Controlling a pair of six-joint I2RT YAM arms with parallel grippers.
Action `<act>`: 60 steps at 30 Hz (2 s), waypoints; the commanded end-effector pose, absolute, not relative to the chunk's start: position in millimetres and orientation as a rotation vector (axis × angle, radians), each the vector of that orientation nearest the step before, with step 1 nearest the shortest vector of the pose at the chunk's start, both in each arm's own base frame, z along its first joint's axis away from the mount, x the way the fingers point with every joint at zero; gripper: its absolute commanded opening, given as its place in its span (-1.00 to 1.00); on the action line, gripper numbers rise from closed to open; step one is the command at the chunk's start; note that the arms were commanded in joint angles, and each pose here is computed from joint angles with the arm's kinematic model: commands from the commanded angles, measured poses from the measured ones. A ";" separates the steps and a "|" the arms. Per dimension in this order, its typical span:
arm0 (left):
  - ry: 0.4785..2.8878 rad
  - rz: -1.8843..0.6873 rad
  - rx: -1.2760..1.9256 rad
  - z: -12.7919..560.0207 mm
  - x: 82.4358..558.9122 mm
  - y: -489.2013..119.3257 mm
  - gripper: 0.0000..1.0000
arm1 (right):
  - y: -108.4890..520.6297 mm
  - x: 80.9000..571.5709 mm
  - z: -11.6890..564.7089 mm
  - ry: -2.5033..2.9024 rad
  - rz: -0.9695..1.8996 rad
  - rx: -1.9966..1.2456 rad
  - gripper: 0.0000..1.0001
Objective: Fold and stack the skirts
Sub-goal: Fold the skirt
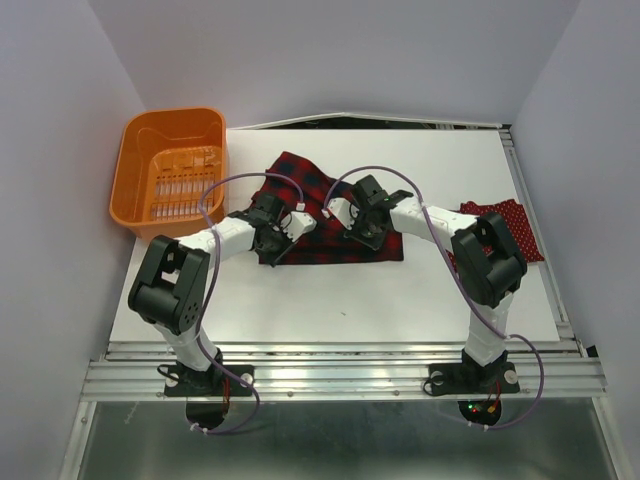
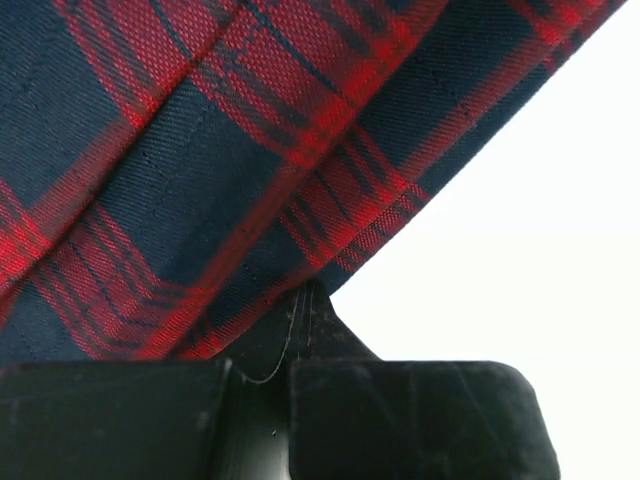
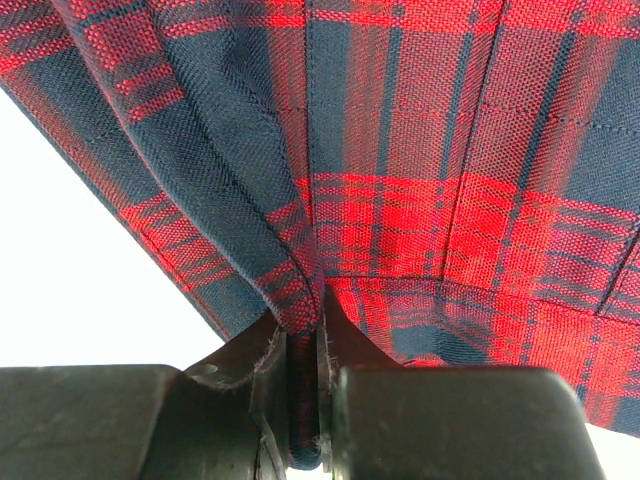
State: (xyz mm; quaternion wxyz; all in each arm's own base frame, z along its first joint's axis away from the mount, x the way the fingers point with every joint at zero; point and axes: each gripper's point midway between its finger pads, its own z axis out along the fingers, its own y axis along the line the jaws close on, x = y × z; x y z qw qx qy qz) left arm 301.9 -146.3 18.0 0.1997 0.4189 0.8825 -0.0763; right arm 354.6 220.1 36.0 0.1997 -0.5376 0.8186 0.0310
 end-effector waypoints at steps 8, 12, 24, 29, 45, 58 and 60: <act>2.552 -0.094 1.303 -16.1 283.4 -106.7 -1.00 | 189.3 355.8 41.1 2.284 -0.011 -1.518 -0.99; 2.568 -0.108 1.304 -15.9 281.3 -107.5 -1.00 | 183.0 361.9 48.2 2.261 -0.028 -1.515 -0.99; 2.590 -0.100 1.319 -19.9 277.6 -101.9 -1.00 | 153.2 376.5 64.2 2.197 -0.151 -1.536 -0.99; 2.598 -0.108 1.309 -19.9 276.9 -99.4 -1.00 | 139.9 367.4 55.1 2.232 -0.157 -1.525 -0.99; 2.618 -0.130 1.281 -19.9 274.6 -101.2 -1.00 | 140.1 332.1 31.7 2.319 -0.021 -1.497 -0.99; 2.614 -0.128 1.244 -16.8 274.0 -101.6 -1.00 | 156.5 322.7 59.9 2.318 0.125 -1.480 -0.92; 2.609 -0.126 1.239 -15.4 276.7 -102.4 -1.00 | 152.6 315.6 52.2 2.332 0.127 -1.504 -0.88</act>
